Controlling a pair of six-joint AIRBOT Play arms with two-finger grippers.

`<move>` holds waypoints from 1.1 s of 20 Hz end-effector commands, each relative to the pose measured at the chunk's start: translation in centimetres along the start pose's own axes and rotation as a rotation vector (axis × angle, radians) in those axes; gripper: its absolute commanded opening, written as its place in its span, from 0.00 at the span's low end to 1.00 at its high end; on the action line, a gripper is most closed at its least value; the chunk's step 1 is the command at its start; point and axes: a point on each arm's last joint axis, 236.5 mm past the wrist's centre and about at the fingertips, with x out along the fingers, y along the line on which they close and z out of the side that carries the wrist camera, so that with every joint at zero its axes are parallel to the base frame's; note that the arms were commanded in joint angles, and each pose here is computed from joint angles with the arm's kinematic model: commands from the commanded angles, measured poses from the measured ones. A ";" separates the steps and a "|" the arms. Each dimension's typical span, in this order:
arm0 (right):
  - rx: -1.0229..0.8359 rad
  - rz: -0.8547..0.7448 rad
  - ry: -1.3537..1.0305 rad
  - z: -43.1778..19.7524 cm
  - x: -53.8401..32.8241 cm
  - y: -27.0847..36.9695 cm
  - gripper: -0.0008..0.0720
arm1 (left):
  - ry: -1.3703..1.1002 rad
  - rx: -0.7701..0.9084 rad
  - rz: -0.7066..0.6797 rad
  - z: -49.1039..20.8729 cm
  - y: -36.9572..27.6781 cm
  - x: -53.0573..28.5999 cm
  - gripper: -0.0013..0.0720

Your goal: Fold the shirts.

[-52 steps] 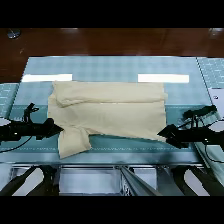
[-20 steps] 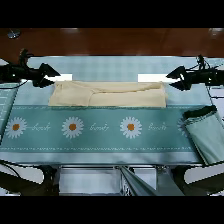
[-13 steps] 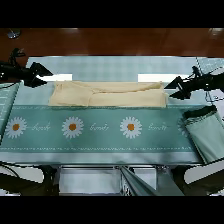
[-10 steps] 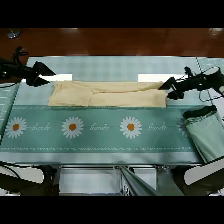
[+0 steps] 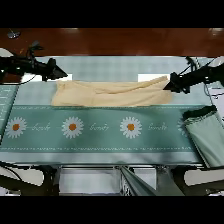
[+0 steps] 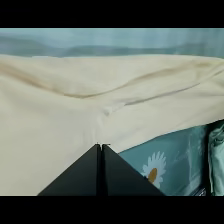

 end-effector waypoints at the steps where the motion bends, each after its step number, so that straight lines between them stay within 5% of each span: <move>1: -0.126 -0.062 -0.142 -3.1 -6.6 2.6 0.04 | 0.059 0.145 0.039 -1.8 -3.9 4.7 0.05; 4: -0.184 -0.039 -0.239 -7.9 -10.3 5.7 0.04 | 0.091 0.244 0.152 -4.4 -7.1 11.0 0.05; 13: -0.253 0.089 -0.336 -15.0 -13.7 12.3 0.04 | 0.222 0.413 0.040 -20.4 -19.6 27.3 0.05; 19: -0.255 0.133 -0.358 -14.7 -14.0 13.4 0.04 | 0.425 0.399 -0.026 -29.1 -21.3 30.0 0.05; 22: -0.251 0.134 -0.351 -14.8 -13.9 13.4 0.04 | 0.432 0.435 -0.061 -25.7 -22.2 27.7 0.05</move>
